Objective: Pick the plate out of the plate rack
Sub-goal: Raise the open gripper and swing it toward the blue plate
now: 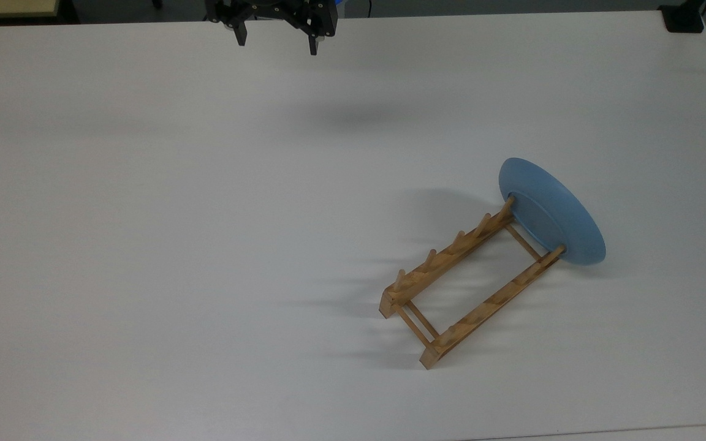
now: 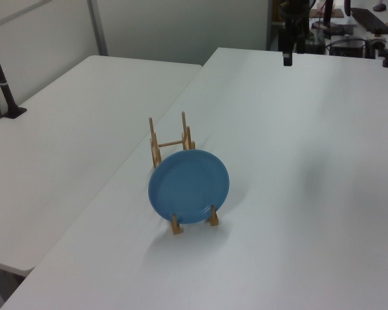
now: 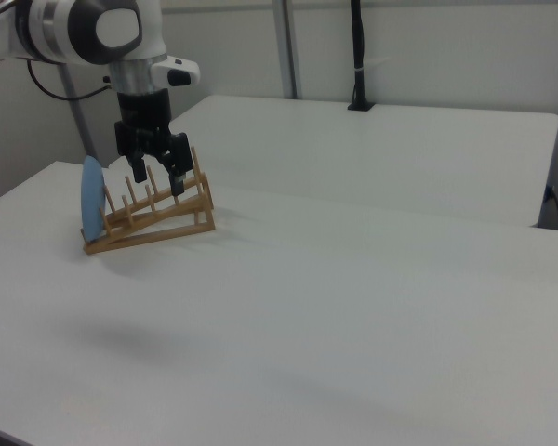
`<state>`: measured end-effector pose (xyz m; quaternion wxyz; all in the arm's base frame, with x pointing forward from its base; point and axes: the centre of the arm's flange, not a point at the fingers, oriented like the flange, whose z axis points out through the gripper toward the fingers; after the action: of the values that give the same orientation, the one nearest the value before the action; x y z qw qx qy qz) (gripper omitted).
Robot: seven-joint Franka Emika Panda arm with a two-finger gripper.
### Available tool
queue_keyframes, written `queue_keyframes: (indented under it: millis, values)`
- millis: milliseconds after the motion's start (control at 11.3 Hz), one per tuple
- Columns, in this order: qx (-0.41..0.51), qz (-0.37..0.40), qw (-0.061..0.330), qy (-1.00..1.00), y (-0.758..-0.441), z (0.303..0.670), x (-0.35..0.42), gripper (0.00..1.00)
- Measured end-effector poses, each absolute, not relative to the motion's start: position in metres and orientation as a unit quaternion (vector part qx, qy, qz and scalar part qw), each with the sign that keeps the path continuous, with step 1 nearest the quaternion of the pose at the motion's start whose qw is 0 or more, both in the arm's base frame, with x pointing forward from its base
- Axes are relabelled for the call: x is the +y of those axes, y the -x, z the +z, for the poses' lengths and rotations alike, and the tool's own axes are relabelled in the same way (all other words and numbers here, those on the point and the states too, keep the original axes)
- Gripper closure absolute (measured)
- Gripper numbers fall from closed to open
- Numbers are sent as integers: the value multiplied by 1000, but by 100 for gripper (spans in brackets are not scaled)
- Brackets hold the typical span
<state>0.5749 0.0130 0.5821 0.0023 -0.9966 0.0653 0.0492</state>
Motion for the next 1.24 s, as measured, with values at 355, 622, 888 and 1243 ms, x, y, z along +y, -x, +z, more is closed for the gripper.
queue_keyframes:
  millis: [355,622,888,1243]
  values:
    - [67,46,3,997,-576,583,10,0]
    - [49,28,3,998,-587,576,18,0]
    - [11,-8,-9,1000,-600,582,53,0]
    - [-81,-120,-52,988,-608,618,158,3]
